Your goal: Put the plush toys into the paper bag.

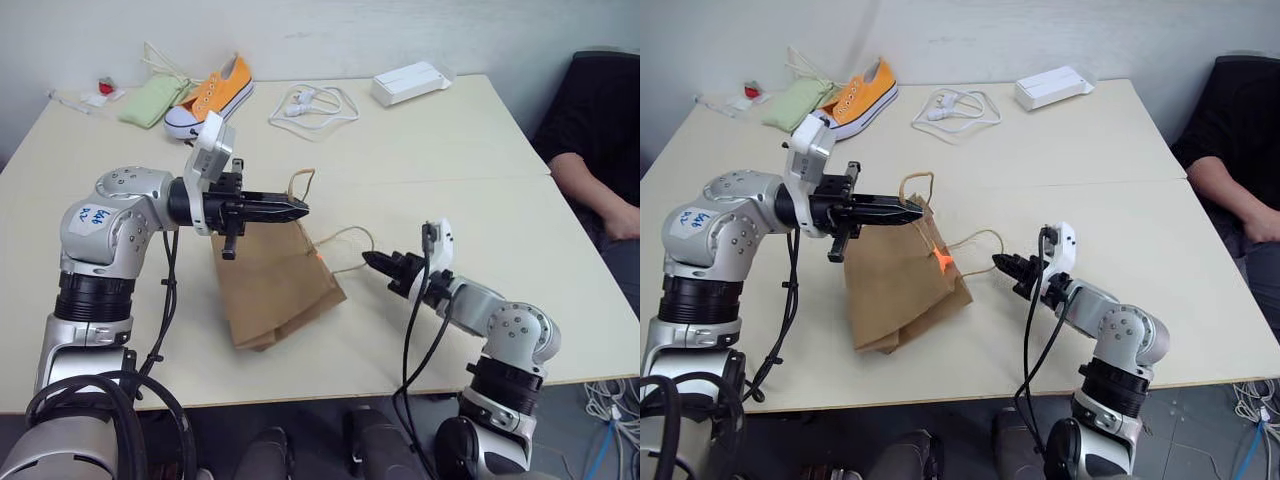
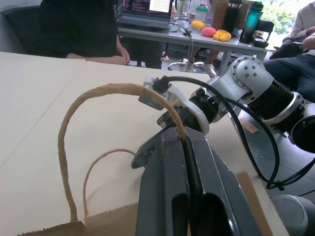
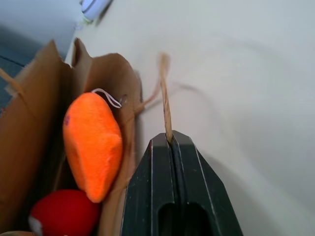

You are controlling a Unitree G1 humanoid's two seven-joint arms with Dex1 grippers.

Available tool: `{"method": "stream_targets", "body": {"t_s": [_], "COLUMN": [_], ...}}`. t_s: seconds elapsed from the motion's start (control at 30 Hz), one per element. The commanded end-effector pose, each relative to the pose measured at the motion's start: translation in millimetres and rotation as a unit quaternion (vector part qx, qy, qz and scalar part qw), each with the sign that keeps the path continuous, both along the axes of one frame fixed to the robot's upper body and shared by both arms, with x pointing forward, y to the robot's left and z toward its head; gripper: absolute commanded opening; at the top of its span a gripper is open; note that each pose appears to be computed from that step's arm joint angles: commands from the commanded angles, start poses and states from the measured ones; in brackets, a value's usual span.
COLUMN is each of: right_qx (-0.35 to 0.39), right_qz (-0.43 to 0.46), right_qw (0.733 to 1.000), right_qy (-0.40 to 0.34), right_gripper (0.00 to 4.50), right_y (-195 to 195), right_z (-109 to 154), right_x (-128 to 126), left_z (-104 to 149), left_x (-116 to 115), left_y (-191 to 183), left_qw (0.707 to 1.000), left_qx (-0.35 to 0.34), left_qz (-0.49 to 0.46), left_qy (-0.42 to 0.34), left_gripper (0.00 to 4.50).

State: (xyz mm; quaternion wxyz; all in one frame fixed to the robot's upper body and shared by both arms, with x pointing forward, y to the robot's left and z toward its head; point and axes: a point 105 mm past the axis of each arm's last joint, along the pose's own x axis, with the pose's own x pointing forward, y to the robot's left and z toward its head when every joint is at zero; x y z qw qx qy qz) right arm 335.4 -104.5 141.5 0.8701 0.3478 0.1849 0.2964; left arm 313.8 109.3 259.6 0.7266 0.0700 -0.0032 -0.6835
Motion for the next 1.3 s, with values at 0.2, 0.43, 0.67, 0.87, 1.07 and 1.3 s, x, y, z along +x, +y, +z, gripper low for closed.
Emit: {"method": "stream_targets", "body": {"t_s": [0.2,0.43,0.67,0.87,1.07,1.3], "right_qx": [-0.019,-0.177,-0.284,-0.267,-0.240,-0.245], "right_qz": [0.014,0.019,0.004,-0.049,-0.047,-0.016], "right_qw": [0.968,0.910,0.892,0.891,0.895,0.900], "right_qy": [-0.248,-0.375,-0.352,-0.365,-0.374,-0.361], "right_gripper": [0.03,0.03,0.03,0.03,1.31,2.96], "right_y": [-23,-25,-11,-19,-32,-57], "right_z": [120,165,118,124,135,132], "right_x": [-30,-60,-45,-34,-44,-71], "left_z": [33,37,5,3,23,0], "left_x": [8,27,41,45,28,-12], "left_y": [-7,-24,-41,-33,-16,-8], "left_qw": [0.997,0.994,0.994,0.994,0.993,0.999], "left_qx": [-0.048,-0.074,-0.054,-0.065,-0.103,-0.052], "left_qz": [0.015,0.037,0.046,0.063,0.051,0.009], "left_qy": [-0.057,-0.077,-0.079,-0.064,-0.035,-0.005], "left_gripper": [0.00,0.00,0.00,0.00,1.84,3.98]}}
